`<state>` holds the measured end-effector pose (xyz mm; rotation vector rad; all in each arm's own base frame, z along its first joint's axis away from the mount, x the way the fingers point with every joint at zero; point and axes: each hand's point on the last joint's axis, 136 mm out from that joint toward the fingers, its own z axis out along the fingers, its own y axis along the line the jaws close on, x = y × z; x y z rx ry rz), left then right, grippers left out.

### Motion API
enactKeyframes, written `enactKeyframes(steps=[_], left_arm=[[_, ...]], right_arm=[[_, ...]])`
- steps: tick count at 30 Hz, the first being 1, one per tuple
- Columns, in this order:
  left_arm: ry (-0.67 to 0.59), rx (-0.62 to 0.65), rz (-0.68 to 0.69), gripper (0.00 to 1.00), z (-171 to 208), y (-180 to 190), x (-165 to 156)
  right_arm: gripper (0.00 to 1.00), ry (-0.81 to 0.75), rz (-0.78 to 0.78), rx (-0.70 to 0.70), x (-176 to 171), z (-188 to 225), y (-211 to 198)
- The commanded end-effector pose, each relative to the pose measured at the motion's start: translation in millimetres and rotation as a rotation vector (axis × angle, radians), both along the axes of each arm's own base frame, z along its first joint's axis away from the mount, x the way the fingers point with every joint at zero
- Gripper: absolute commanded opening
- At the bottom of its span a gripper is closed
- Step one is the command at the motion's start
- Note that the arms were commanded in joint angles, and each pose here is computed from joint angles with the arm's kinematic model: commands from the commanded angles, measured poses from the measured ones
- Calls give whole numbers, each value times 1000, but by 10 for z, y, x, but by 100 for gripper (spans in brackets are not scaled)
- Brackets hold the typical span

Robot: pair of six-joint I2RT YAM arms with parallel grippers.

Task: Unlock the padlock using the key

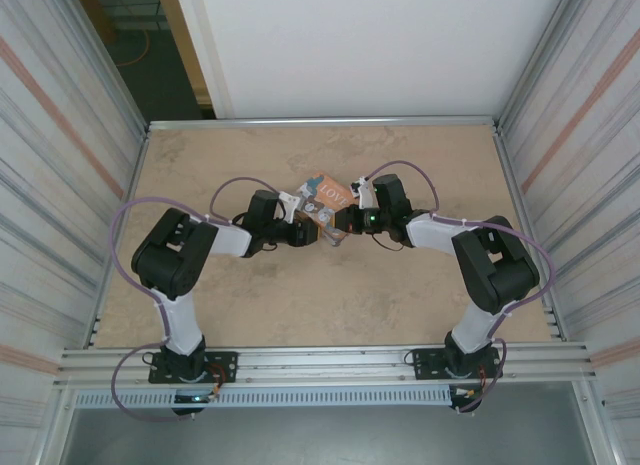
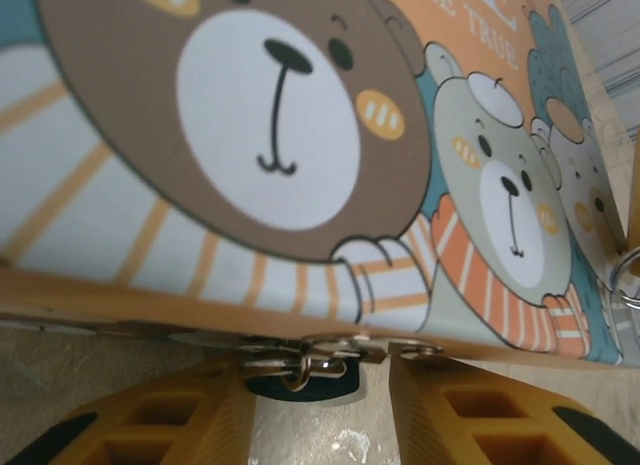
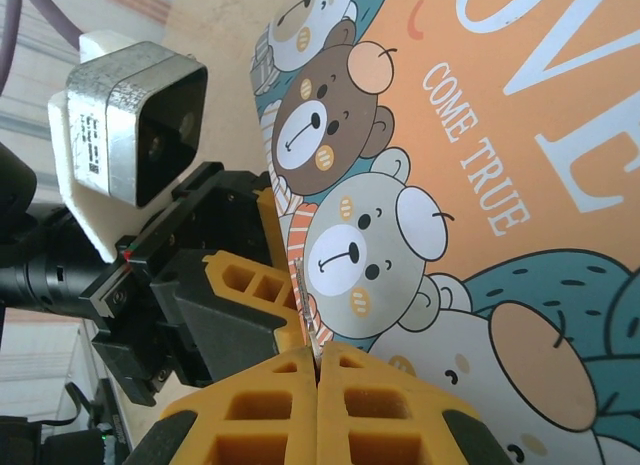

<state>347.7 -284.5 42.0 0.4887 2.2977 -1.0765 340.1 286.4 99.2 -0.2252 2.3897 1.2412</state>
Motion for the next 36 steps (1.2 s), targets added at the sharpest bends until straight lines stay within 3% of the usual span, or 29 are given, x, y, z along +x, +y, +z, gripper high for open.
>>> enactKeyframes(steps=[1,12,20,36], left_arm=[[-11,-14,8,38,58,-80,68],[-1,-70,52,27,185,-74,58],[136,-135,68,22,308,-96,-133],[351,-171,65,16,717,-192,-527]], right_arm=[[0,20,11,-32,-68,-69,24],[0,-48,22,-1,-37,218,47],[0,-165,34,-19,-100,568,-64],[0,-392,130,-265,-833,555,-267]])
